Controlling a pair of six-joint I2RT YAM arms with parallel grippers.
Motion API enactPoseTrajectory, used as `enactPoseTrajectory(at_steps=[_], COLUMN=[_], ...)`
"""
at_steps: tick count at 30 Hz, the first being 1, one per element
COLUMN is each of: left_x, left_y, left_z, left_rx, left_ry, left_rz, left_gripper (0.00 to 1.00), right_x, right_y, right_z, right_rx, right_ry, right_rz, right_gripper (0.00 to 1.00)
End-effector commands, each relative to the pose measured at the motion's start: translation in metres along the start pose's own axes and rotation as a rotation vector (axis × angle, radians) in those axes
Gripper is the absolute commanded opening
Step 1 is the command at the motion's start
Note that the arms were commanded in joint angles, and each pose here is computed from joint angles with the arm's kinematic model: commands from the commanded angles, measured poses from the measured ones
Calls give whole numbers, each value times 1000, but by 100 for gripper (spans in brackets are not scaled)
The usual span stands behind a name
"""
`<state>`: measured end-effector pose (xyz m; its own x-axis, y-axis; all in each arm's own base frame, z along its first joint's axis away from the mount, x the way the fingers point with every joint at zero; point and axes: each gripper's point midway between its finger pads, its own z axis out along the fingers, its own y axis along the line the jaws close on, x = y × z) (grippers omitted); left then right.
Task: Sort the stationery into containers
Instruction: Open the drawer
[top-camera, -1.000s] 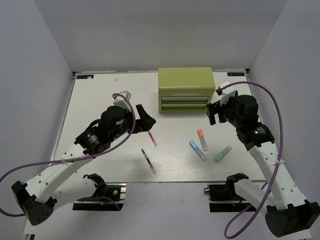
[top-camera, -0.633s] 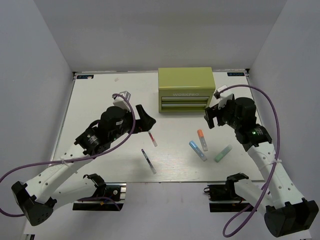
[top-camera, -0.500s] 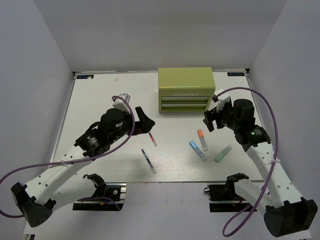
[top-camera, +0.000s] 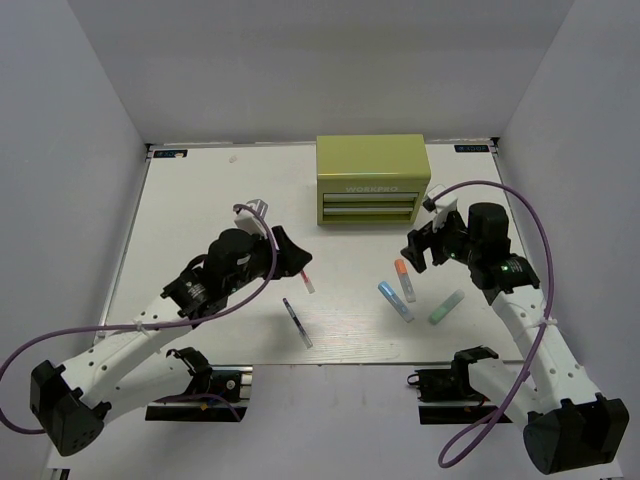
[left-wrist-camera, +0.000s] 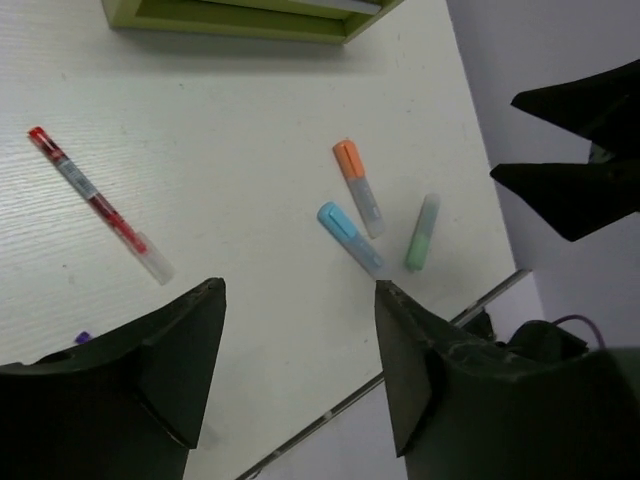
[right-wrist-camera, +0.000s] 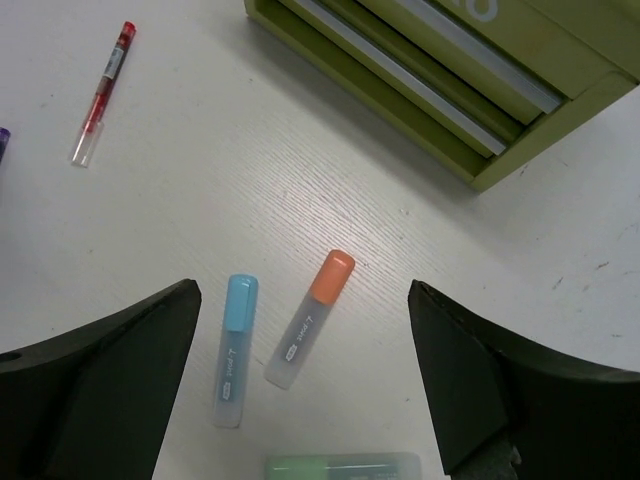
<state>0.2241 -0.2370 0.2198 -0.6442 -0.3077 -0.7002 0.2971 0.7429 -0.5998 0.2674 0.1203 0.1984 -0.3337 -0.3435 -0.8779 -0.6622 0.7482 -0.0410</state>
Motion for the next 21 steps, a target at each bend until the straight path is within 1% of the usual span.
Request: enactPoseTrajectory(at_steps=[1,3,5,6,7,8,9,10,11,12,14,15,16,17,18,19,20,21], left_x=[-9,-12,-16,-10,-17,-16,-16,-20,-22,-16,-21,-13,-13,-18,-16,-15,-12,-9], left_y=[-16,-18,-17,-12,-16,-12,-9,-13,-8,-4,-10,-7,-10,-20,-21,-24,-27,-25], left_z=[8,12,15,18,18,22,23,25,29,35,42,51,55,58,62,67,74,79], left_rx=[87,108,109,108,131,118,113,131,118,105,137,129,140,175,179,186,198,192], left_ry=[-51,-87,-122,-120,-157,-169,-177,-193,-207,-196,-213,-187,-182,-183,-172,-160,-138,-131], left_rz=[-52,-94,-145,-160,-173,-174,-191,-192,-196,-195,-196,-193,-192,-206,-205,-215,-212,-221], left_gripper=[72,78,87,89,92,98,100,100,100,100,87,81,73,55,50,48,48,50], right_x=[-19,-22,-27,-20,-32,-31,-34,-37,-37,-37,-51,-45,-40,-51,-58,-59,-70,-73], right_y=[4,8,7,12,9,10,7,7,6,2,-6,-9,-7,-12,-12,-10,-13,-16], right_z=[-1,0,1,3,2,3,4,3,5,9,6,13,15,16,14,17,15,16], right_rx=[-38,-67,-63,-82,-67,-67,-58,-58,-54,-54,-26,-40,-54,-54,-56,-71,-62,-53], right_ry=[-78,-94,-133,-133,-187,-195,-213,-221,-216,-198,-195,-147,-131,-134,-151,-145,-166,-171], right_rz=[-35,-42,-59,-58,-89,-98,-125,-135,-138,-138,-158,-135,-134,-174,-182,-195,-214,-218], right_gripper=[90,90,90,90,90,90,89,86,84,81,65,49,48,35,29,25,25,29])
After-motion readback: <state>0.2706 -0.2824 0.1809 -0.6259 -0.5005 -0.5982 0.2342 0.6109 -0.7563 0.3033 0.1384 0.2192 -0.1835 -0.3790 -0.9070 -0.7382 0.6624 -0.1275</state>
